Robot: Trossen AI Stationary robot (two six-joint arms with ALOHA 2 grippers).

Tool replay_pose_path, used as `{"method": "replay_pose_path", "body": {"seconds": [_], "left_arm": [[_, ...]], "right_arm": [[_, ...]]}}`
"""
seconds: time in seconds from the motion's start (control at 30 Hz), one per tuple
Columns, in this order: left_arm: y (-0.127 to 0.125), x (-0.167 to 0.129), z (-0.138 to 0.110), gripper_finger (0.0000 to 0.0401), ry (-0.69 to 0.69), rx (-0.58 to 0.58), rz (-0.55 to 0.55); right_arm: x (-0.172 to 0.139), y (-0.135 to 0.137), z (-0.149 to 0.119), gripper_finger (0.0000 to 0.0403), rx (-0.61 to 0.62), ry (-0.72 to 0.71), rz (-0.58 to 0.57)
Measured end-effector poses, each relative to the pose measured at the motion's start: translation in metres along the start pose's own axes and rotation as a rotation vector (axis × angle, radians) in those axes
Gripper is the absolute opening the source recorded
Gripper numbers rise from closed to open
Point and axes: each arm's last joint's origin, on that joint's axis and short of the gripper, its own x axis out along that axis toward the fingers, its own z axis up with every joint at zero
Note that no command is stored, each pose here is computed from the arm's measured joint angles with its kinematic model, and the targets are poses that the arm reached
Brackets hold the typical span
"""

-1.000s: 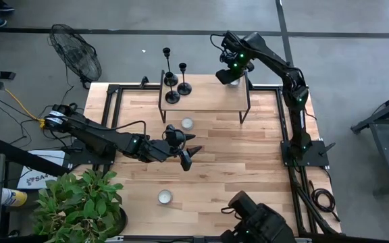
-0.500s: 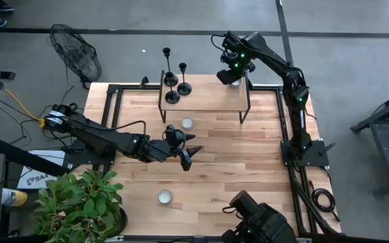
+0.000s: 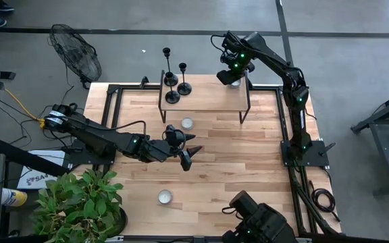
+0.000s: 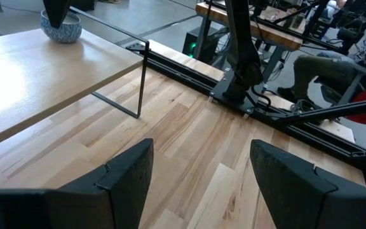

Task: Pick & Place candle stick holders
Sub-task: Put the blue scented candle on the shelf, then put the pink scented candle on the shelf

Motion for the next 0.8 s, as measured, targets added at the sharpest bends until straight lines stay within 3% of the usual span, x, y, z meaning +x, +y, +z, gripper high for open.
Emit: {"method": "replay_pose_path", "body": {"seconds": [0.57,0.8], "left_arm": [[0.0,0.0,0.0,0.0257,0.0,0.001,0.0],[0.001,-0.001,0.0,0.0257,0.004,0.004,0.001]], "right_arm": [[0.0,0.0,0.0,0.0079,0.003,0.0,-0.003],[-0.022,0.003,-0.008,0.0101,0.004,-0.083,-0.039]]}}
